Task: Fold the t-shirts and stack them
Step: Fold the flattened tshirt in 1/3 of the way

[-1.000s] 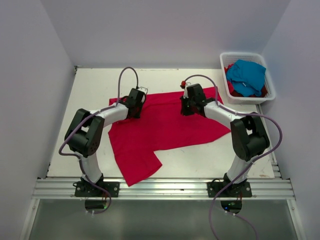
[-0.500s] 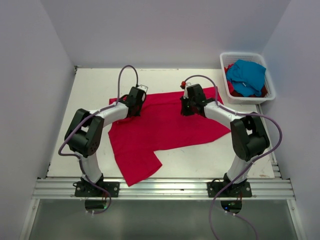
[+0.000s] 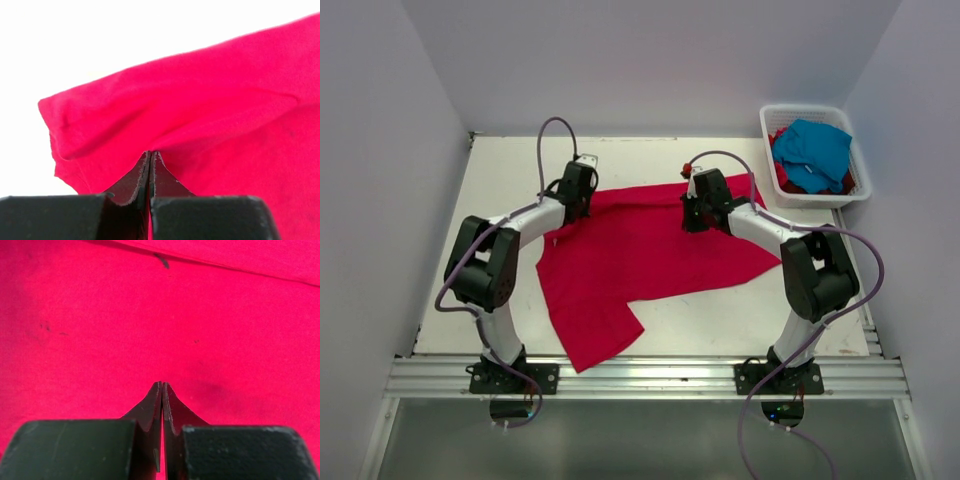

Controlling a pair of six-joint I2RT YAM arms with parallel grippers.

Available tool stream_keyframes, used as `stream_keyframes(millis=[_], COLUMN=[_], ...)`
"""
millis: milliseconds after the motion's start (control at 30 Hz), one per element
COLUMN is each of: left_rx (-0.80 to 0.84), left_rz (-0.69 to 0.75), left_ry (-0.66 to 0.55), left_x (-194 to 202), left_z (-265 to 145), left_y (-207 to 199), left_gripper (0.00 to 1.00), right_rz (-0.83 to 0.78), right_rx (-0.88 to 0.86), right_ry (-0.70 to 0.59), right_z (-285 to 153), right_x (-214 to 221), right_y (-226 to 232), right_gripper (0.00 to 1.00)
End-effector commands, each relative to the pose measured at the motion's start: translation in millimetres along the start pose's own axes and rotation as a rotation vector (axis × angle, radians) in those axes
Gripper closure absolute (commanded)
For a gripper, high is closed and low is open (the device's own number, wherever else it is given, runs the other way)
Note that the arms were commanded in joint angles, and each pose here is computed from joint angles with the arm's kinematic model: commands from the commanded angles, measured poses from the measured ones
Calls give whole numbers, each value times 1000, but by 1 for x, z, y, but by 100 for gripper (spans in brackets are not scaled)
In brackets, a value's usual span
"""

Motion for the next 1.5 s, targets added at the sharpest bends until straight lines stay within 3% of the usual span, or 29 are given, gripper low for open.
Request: stream_keyframes(millis=[0, 100, 133, 200, 233, 267, 333, 400, 500, 667, 833, 900, 967, 1133, 1300, 1467], left_rx=[-54, -71, -80, -75, -76, -66, -64, -66, -79, -121, 1, 65, 100, 194, 208, 188], left_rz=[-95, -131, -151, -165, -179, -186, -199, -202, -215, -186, -122, -89, -58, -27, 36, 60], left_ry=[-98, -53, -34, -18, -20, -40, -52, -64, -106, -335, -471, -432, -311, -111, -36, -25], left_x=[-33, -31, -28, -26, -25, -25, -24, -25, -32, -74, -101, -92, -68, -15, -2, -6], left_z=[3, 19, 25, 35, 37, 38, 38, 37, 27, -31, -87, -87, -73, -33, -13, -4], left_y=[20, 29, 34, 33, 35, 33, 32, 33, 37, 44, 17, 4, -7, -40, -50, -50], left_gripper=[100, 100, 96, 77, 56, 49, 39, 38, 37, 36, 34, 34, 36, 58, 68, 68], right_rz=[-13, -12, -14, -15, -18, -18, -18, -18, -22, -23, -23, -23, -19, -16, -16, -18], right_rx=[-1, -3, -5, -3, -4, -5, -5, 0, -3, -5, -8, -7, -11, -18, -19, -15], right_ry=[-45, -37, -38, -32, -27, -29, -24, -19, -13, -12, -10, -8, -10, -9, -12, -15], right_z=[-11, -9, -9, -7, -7, -7, -6, -5, -3, -1, 0, 1, 1, -1, -2, -3], right_x=[-11, -9, -10, -9, -8, -8, -7, -5, -4, -4, -4, -3, -4, -4, -4, -5], right_y=[3, 3, 3, 3, 3, 3, 3, 1, 1, 2, 2, 2, 3, 4, 4, 3], right_gripper=[100, 100, 100, 100, 100, 100, 100, 100, 100, 100, 100, 100, 100, 100, 100, 100])
Point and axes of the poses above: each gripper's point midway between its finger pads, its own z axis out along the fingers, its own y axis along the line the jaws close on, x = y × z, the point moved 3 cm from there along -z, back along the fingers, and after that the axes turned 8 degrees about z, right-handed, at the moved point
